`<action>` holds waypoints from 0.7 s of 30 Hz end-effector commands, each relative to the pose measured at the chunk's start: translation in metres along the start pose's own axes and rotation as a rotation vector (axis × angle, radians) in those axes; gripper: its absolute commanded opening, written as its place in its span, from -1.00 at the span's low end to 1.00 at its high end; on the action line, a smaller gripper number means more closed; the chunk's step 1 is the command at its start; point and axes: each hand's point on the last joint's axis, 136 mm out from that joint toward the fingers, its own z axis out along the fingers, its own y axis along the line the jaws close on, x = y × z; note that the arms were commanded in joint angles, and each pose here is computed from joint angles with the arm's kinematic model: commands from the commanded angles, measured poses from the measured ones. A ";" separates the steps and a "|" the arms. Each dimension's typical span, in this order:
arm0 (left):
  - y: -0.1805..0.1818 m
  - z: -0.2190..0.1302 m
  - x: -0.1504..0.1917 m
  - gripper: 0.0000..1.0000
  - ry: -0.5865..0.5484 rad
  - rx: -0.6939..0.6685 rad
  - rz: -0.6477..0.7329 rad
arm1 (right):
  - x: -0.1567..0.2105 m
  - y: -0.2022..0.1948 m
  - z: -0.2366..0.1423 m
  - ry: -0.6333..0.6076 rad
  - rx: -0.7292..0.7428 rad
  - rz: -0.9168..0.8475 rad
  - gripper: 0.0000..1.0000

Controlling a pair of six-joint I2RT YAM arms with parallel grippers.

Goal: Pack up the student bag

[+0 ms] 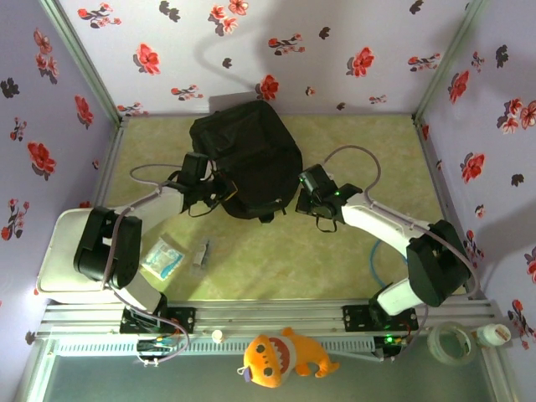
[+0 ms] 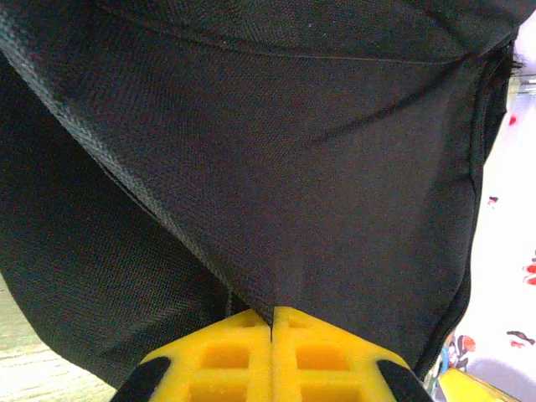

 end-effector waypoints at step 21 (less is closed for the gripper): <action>-0.014 -0.010 -0.015 -1.00 -0.048 0.015 0.037 | 0.013 0.080 0.027 0.060 -0.323 -0.514 -0.09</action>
